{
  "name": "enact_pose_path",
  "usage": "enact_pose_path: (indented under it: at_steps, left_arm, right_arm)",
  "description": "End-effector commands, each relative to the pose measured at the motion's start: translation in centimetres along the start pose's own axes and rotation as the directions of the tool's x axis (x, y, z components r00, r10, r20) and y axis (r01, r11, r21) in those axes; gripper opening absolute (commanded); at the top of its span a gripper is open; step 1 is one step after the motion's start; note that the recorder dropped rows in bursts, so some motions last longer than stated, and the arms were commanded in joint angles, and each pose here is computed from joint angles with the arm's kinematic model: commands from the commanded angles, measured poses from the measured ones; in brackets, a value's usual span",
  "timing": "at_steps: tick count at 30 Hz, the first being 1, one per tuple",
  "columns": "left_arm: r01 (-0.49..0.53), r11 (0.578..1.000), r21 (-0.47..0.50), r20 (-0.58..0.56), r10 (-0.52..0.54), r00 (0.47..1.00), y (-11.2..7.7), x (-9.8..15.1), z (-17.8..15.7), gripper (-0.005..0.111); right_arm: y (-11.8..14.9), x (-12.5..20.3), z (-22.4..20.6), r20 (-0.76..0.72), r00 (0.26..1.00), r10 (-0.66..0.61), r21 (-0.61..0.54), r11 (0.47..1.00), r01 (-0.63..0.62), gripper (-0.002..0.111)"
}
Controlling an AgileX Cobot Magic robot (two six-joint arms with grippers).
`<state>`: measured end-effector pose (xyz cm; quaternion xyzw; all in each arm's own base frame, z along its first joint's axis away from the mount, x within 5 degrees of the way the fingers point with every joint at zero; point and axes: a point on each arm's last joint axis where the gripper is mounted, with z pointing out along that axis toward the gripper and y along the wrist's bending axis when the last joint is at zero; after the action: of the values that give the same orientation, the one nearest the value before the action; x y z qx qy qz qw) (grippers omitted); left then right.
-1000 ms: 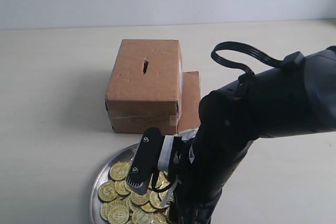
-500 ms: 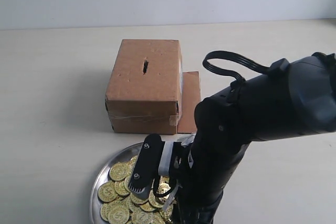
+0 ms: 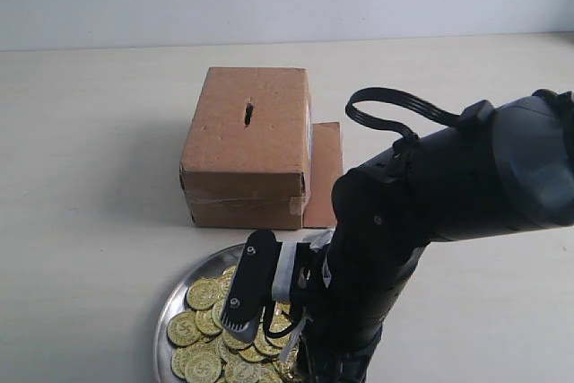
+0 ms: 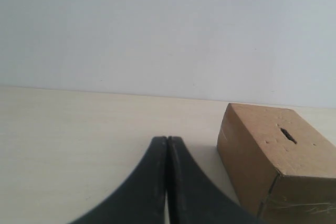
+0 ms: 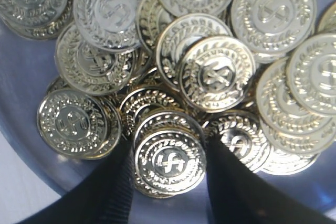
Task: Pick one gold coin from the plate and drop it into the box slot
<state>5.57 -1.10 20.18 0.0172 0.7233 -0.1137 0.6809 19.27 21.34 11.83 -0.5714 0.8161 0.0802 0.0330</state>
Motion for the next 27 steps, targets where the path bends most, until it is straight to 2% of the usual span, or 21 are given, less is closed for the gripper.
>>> enact_pose_path:
  at_steps: [1, 10, 27]
  left_arm:
    - [0.005, 1.000, 0.009, 0.010, -0.005, 1.000, 0.0, 0.0, 0.0, 0.000]
    - [0.005, 1.000, 0.009, 0.010, -0.005, 1.000, 0.0, 0.0, 0.0, 0.000]
    - [0.005, 1.000, 0.009, 0.010, -0.005, 1.000, 0.0, 0.0, 0.0, 0.000]
  right_arm:
    - [-0.1, -0.1, 0.0, 0.000, 1.000, -0.012, 0.006, 1.000, 0.012, 0.035]
    - [-0.1, -0.1, 0.0, 0.000, 1.000, 0.004, 0.006, 1.000, -0.004, 0.028]
    - [0.1, -0.7, -2.3, 0.099, 0.995, 0.010, 0.045, 0.999, -0.015, 0.027]
